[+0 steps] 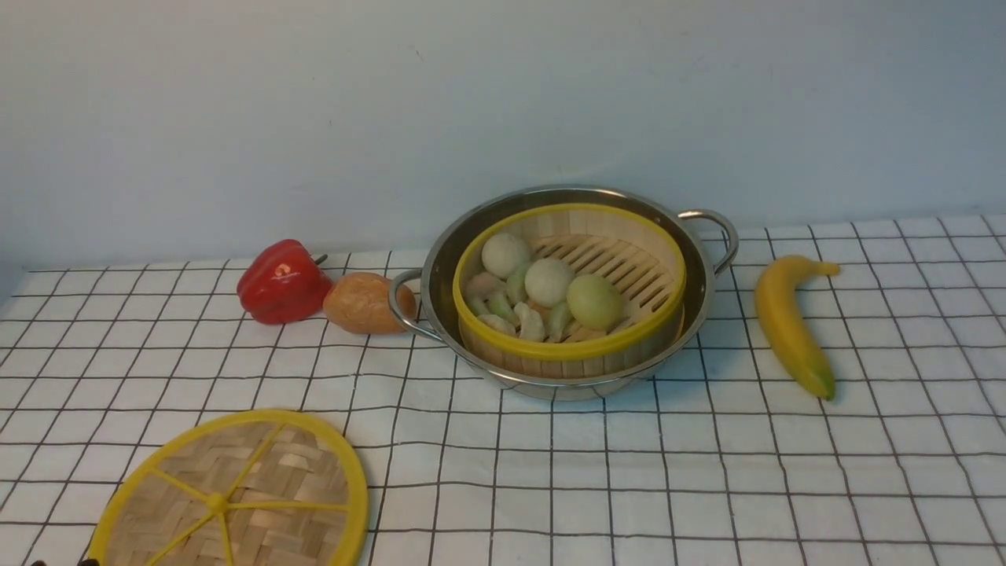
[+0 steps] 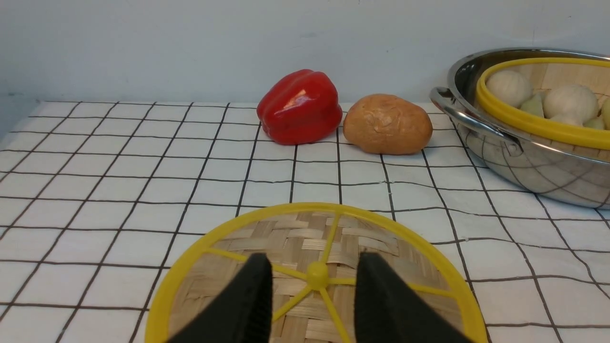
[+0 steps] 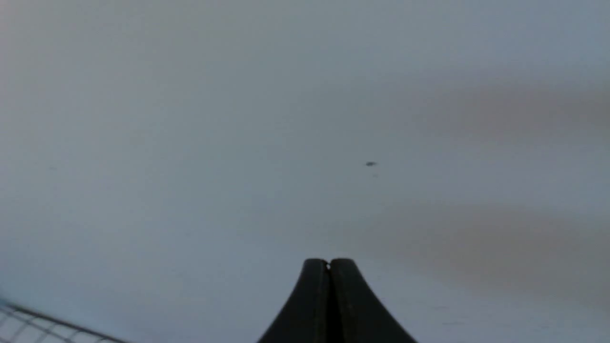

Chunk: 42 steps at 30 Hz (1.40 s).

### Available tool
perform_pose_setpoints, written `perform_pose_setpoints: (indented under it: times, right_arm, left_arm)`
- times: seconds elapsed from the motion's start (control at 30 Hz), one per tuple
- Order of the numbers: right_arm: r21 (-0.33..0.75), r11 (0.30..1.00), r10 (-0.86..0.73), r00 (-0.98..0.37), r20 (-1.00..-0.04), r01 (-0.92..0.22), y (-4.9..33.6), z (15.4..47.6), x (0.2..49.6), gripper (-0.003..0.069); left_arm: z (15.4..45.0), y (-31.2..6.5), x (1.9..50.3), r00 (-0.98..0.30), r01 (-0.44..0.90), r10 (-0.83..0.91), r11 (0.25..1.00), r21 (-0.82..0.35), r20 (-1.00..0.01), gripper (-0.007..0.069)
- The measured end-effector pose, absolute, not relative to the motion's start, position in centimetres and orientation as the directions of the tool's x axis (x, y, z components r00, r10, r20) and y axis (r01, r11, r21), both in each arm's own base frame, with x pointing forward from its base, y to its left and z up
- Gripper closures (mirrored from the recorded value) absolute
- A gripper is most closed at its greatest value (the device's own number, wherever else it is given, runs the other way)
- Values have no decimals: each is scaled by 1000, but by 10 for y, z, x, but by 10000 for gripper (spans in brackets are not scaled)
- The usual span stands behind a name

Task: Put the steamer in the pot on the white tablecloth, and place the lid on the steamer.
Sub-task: 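Grasp the bamboo steamer lid lying on the table by its centre knob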

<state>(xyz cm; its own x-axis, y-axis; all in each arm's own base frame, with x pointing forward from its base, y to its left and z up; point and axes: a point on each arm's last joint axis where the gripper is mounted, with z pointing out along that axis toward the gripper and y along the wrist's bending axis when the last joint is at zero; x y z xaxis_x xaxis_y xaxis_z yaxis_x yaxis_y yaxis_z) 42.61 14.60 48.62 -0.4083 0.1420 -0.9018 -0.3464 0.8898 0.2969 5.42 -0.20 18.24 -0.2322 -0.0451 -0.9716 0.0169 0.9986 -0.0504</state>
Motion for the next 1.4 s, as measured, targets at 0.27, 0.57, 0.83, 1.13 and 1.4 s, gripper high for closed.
perform_pose_setpoints:
  times: [0.27,0.57,0.83,1.13,1.4]
  right_arm:
    - [416,785,199,-449,-871,-459,158,499,410,666]
    - [366,817,171,-419,-892,-446,154,501,410,655]
    - [266,840,87,-368,-926,-472,152,502,409,636]
    - [109,932,-42,-403,-914,-345,120,520,361,589]
    - [68,981,-13,-410,-912,-182,61,443,277,548]
  left_arm:
    - [182,-2,54,-232,17,-45,999,-50,-972,382]
    - [182,-2,54,-232,17,-45,999,-50,-972,382]
    - [182,-2,54,-232,17,-44,999,-50,-972,382]
    - [182,-2,54,-232,17,-44,999,-50,-972,382]
    - [182,-2,54,-232,17,-44,999,-50,-972,382]
